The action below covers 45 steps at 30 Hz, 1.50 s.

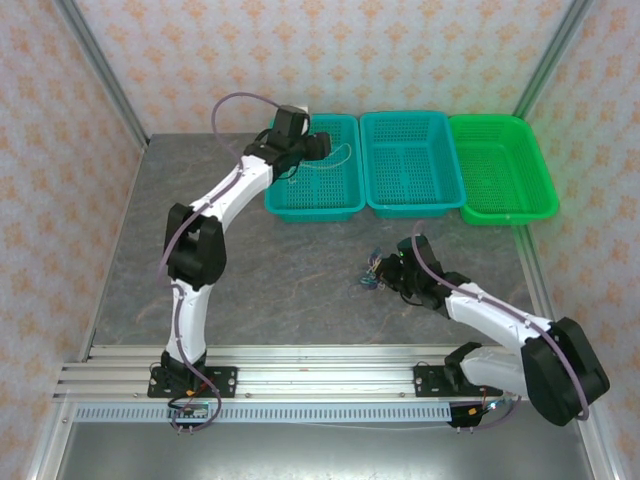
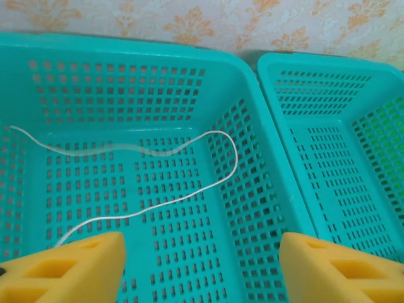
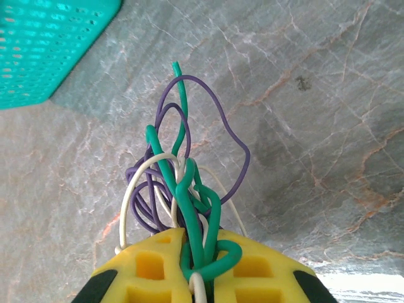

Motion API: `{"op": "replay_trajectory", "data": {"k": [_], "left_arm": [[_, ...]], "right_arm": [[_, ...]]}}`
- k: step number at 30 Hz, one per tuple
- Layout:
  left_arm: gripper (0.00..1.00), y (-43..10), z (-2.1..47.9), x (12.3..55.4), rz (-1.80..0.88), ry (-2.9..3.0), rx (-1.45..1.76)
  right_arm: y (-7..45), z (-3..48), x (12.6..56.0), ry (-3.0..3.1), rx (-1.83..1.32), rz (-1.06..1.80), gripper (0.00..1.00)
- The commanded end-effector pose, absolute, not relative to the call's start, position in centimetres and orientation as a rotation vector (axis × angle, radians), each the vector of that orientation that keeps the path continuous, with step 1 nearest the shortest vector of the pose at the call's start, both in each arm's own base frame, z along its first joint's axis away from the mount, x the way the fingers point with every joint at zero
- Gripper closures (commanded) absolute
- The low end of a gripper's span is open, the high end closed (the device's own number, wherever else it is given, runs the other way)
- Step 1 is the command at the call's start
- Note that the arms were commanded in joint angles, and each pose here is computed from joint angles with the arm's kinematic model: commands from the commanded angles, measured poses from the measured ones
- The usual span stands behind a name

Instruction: Untangle the cables

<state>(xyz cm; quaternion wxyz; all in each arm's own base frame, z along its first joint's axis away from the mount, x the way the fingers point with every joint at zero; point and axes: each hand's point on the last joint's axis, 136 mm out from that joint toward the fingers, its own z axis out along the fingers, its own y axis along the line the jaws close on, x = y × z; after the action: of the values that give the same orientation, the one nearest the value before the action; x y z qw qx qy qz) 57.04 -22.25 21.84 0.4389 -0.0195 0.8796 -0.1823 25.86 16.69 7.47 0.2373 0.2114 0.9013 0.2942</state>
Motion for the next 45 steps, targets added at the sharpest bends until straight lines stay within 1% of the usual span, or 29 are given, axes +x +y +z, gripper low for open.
{"op": "replay_trajectory", "data": {"k": [1, 4, 7, 11, 13, 16, 19, 21, 26, 30, 32, 33, 35, 36, 37, 39, 42, 45], "left_arm": [[0.33, -21.1, 34.9, 52.8, -0.591, 1.925, -0.044], [0.33, -20.4, 37.3, 47.9, -0.681, 1.874, -0.007], [0.33, -19.4, 37.0, 42.7, -0.730, 1.867, 0.016], [0.33, -19.4, 33.6, 36.0, -0.760, 1.899, 0.132], [0.33, -19.6, 30.9, 32.9, -0.738, 1.951, 0.198], [0.33, -20.3, 26.1, 29.2, -0.758, 2.057, 0.259], [0.33, -20.7, 21.6, 27.1, -0.803, 2.168, 0.234], [0.33, -20.5, 19.5, 26.3, -0.832, 2.216, 0.184], [0.33, -20.9, 15.6, 24.3, -0.934, 2.296, 0.147], [0.33, -22.7, 13.1, 23.0, -1.089, 2.379, 0.141], [0.33, -23.4, 12.0, 22.7, -1.123, 2.407, 0.130], [0.34, -23.4, 11.4, 22.8, -1.106, 2.424, 0.121], [0.34, -23.5, 10.7, 23.0, -1.080, 2.440, 0.118], [0.34, -23.5, 10.6, 23.2, -1.066, 2.438, 0.108], [0.34, -23.3, 10.7, 23.5, -1.050, 2.430, 0.094], [0.33, -22.8, 10.9, 23.9, -1.011, 2.420, 0.069], [0.33, -22.0, 11.1, 24.5, -0.939, 2.414, 0.045], [0.34, -21.2, 10.7, 25.4, -0.835, 2.445, 0.002]], "right_arm": [[16.8, 8.1, 26.0, 2.438, 0.535, 0.814, 1.00], [18.2, 9.1, 26.6, 2.407, 0.471, 0.897, 1.00], [19.8, 9.9, 27.2, 2.393, 0.407, 0.960, 1.00], [22.4, 10.4, 28.0, 2.391, 0.322, 1.073, 1.00], [23.8, 10.6, 28.4, 2.402, 0.280, 1.122, 1.00], [26.3, 10.9, 28.3, 2.438, 0.152, 1.173, 1.00], [28.7, 10.1, 27.3, 2.509, -0.004, 1.152, 1.00], [29.9, 9.1, 26.5, 2.562, -0.055, 1.159, 1.00], [30.5, 7.9, 26.7, 2.558, 0.082, 1.238, 1.00], [30.1, 7.9, 27.1, 2.533, 0.132, 1.227, 1.00], [30.0, 7.8, 27.2, 2.541, 0.143, 1.210, 1.00], [29.8, 7.4, 27.2, 2.553, 0.156, 1.189, 0.94], [29.2, 6.3, 27.0, 2.598, 0.172, 1.130, 0.55], [29.0, 5.9, 26.8, 2.634, 0.169, 1.096, 0.42], [28.7, 5.7, 26.4, 2.663, 0.143, 1.066, 0.36], [27.9, 6.0, 26.2, 2.663, 0.127, 1.011, 0.32], [26.3, 7.4, 26.2, 2.580, 0.143, 0.971, 0.23], [25.1, 8.8, 26.5, 2.499, 0.171, 0.943, 0.27]]}}
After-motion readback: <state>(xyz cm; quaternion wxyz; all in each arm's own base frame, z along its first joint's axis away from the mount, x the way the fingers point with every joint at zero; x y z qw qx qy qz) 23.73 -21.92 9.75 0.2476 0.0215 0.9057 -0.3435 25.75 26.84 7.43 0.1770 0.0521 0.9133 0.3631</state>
